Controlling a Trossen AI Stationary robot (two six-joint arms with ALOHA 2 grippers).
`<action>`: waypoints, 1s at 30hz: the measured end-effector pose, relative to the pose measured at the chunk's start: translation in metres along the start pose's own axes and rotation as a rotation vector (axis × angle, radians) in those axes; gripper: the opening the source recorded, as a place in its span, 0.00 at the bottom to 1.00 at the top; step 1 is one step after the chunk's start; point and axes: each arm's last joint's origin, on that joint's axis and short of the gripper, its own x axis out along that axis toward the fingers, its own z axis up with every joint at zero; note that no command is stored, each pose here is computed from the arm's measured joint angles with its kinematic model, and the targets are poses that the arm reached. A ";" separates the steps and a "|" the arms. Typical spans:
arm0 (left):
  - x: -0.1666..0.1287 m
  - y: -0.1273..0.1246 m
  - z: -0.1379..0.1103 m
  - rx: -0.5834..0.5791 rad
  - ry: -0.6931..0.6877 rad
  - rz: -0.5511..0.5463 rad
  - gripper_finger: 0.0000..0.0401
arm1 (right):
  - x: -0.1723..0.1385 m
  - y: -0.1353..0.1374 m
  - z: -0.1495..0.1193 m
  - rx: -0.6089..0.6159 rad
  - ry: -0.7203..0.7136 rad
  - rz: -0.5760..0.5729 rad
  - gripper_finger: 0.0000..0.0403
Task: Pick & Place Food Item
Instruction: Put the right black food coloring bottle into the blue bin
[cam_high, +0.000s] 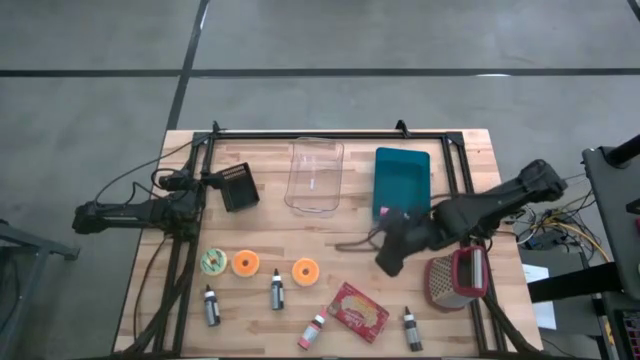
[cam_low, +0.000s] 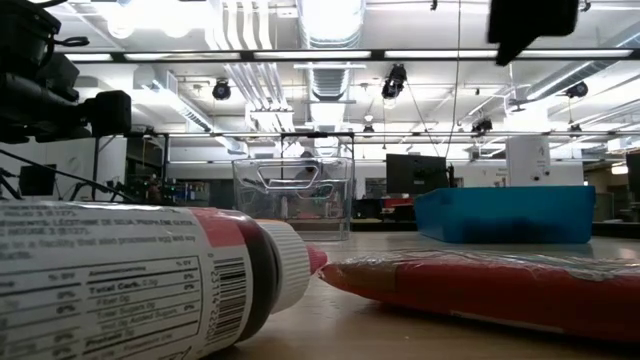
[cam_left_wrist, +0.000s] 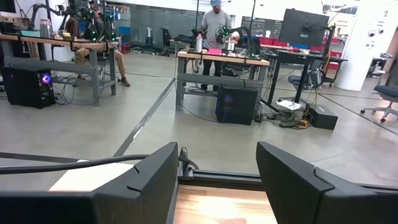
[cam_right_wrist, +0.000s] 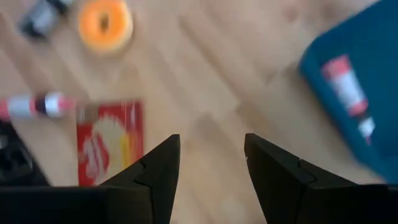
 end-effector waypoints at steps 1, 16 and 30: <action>0.000 0.000 0.000 0.000 0.000 0.000 0.55 | 0.002 0.007 -0.002 -0.001 0.043 -0.007 0.44; 0.000 0.000 0.000 0.000 0.000 0.000 0.55 | 0.028 0.065 -0.042 0.212 0.307 -0.160 0.44; 0.000 0.000 0.000 0.000 0.000 -0.001 0.55 | 0.054 0.086 -0.084 0.251 0.413 -0.185 0.44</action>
